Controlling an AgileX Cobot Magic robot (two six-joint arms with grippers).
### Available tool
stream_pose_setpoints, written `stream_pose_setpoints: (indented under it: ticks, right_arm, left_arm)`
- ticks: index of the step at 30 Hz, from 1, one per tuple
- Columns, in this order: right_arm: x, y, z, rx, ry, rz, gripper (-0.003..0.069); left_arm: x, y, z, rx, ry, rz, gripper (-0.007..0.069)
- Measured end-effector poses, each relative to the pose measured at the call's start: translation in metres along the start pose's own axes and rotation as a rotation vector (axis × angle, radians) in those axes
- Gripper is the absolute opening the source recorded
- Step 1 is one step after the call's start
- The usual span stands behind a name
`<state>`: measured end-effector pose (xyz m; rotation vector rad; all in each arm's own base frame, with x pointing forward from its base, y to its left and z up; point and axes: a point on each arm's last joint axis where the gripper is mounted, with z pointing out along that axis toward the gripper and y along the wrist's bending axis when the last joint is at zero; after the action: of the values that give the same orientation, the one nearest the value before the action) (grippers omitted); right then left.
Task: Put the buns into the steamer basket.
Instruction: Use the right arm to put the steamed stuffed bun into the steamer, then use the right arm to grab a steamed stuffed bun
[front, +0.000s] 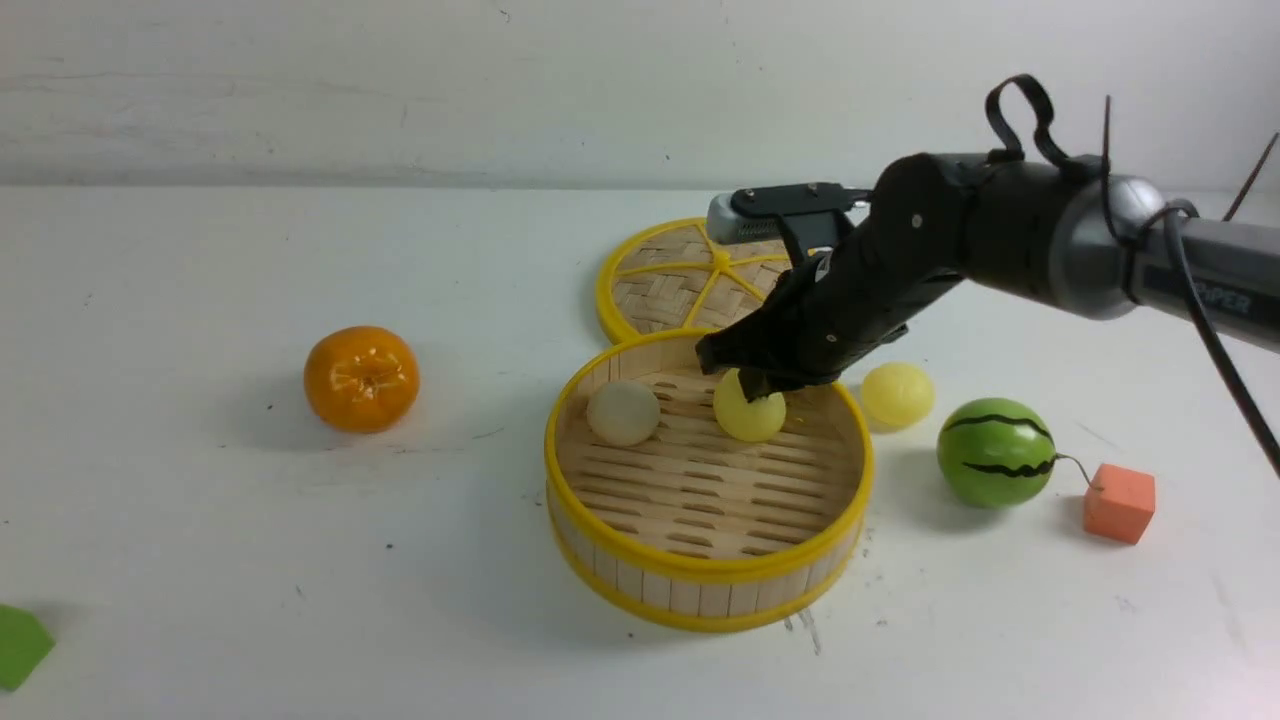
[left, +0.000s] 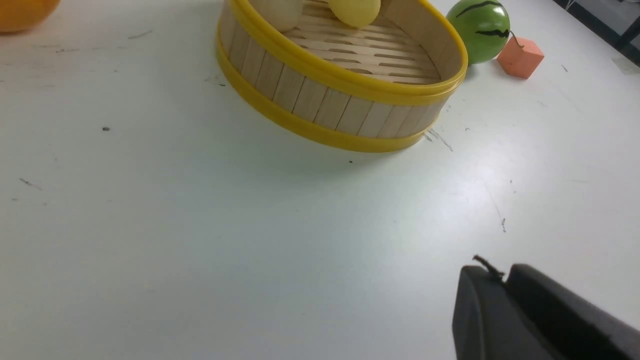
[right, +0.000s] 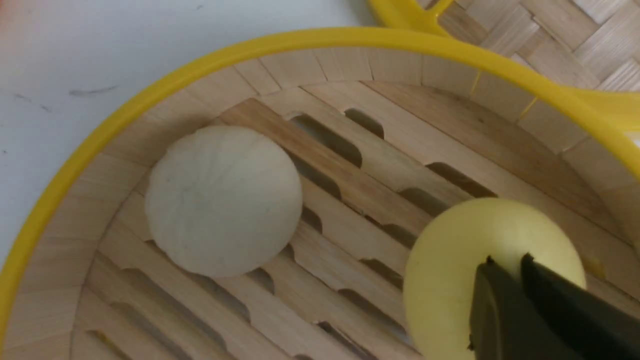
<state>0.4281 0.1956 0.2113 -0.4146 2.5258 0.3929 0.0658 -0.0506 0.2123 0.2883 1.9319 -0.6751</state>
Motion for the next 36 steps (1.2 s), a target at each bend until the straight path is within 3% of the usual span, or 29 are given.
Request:
stream_pose_setpoints:
  ticks: [3, 9, 13, 17, 18, 23, 36]
  right_arm:
    - [-0.002, 0.0, 0.001, 0.0, -0.009, 0.001, 0.0135]
    - [-0.015, 0.008, -0.027, -0.023, -0.033, -0.004, 0.0431]
    - [-0.032, 0.007, -0.077, 0.008, -0.089, -0.044, 0.0512]
    - [-0.037, -0.022, -0.111, 0.102, -0.102, 0.021, 0.0497]
    - [-0.033, -0.044, -0.112, 0.15, -0.056, 0.084, 0.0459]
    - [-0.02, -0.089, -0.076, 0.195, 0.055, 0.192, 0.0353]
    - [-0.024, -0.11, -0.017, 0.144, 0.08, 0.24, 0.0317]
  left_arm:
    - [0.0, 0.0, 0.0, 0.0, 0.0, 0.0, 0.006]
    - [0.0, 0.0, 0.0, 0.0, 0.0, 0.0, 0.0068]
    - [0.0, 0.0, 0.0, 0.0, 0.0, 0.0, 0.0071]
    - [0.0, 0.0, 0.0, 0.0, 0.0, 0.0, 0.0073]
    - [0.0, 0.0, 0.0, 0.0, 0.0, 0.0, 0.0075]
    - [0.0, 0.0, 0.0, 0.0, 0.0, 0.0, 0.0083]
    - [0.0, 0.0, 0.0, 0.0, -0.001, 0.0, 0.0092]
